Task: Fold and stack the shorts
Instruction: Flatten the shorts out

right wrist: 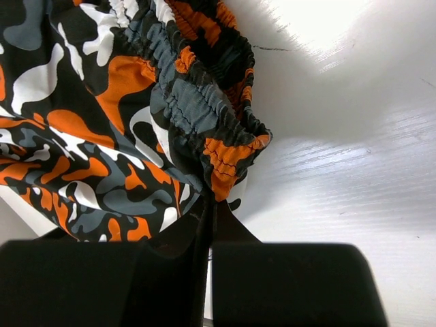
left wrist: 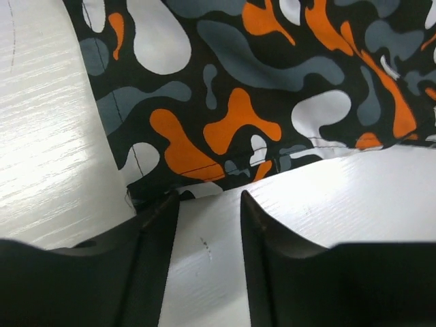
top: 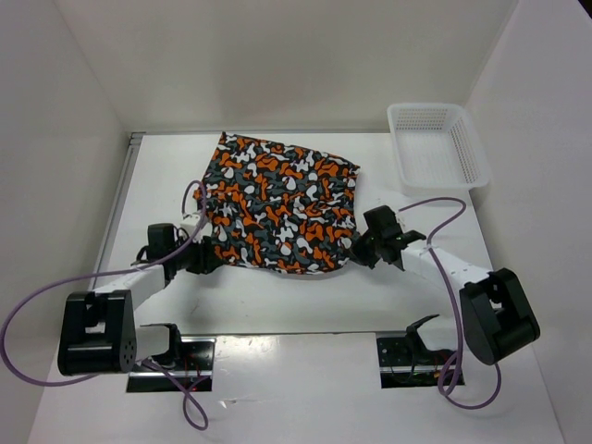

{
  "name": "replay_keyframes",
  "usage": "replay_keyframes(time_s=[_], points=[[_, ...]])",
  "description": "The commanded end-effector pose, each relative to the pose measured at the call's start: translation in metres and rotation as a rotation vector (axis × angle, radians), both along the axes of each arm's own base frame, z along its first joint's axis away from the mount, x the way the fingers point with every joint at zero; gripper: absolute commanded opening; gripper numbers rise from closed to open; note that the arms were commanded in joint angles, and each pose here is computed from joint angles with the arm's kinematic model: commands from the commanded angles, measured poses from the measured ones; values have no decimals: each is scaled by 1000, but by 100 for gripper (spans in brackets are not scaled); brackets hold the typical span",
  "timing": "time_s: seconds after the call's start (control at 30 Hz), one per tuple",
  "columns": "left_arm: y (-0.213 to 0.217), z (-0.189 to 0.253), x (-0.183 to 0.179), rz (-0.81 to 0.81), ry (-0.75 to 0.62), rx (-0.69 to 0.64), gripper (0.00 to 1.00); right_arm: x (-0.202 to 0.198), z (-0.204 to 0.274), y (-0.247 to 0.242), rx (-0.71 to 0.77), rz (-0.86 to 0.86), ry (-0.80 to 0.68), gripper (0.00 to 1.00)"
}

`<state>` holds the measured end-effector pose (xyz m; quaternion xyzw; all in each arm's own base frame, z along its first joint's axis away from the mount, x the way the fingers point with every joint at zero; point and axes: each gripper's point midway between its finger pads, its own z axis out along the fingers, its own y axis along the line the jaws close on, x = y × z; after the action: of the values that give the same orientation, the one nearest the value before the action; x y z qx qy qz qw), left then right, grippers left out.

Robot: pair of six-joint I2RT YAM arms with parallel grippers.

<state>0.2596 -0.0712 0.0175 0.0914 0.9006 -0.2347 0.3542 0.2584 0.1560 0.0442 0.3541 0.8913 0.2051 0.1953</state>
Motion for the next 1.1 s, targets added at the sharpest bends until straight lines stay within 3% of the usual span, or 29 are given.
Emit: replay_keyframes(time_s=[0.0, 0.07, 0.1, 0.2, 0.3, 0.33, 0.53, 0.7, 0.9, 1.07], points=[[7, -37, -40, 31, 196, 27, 45, 12, 21, 4, 7, 0, -80, 0], [9, -33, -39, 38, 177, 37, 41, 10, 19, 1, -4, -5, -73, 0], [12, -31, -40, 53, 188, 44, 45, 10, 19, 1, -4, -5, -73, 0], [21, -22, -45, 89, 189, 80, 81, 10, 23, -1, -7, -11, -85, 0], [33, -8, -49, 139, 151, 134, 96, 11, 25, 0, -4, -11, -93, 0], [38, 2, -46, 159, 113, 157, 96, 11, 25, 0, -4, -11, -93, 0], [49, 1, -46, 193, 172, 207, 100, 12, 24, 0, -4, -11, -93, 0], [26, -25, -50, 112, 176, 98, 98, 12, 27, 0, -5, -4, -104, 0], [20, -31, -37, 88, 129, 67, 87, 11, 25, 1, 2, 2, -101, 0], [13, -36, -36, 57, 172, 41, 72, 11, 25, 1, 2, 2, -101, 0]])
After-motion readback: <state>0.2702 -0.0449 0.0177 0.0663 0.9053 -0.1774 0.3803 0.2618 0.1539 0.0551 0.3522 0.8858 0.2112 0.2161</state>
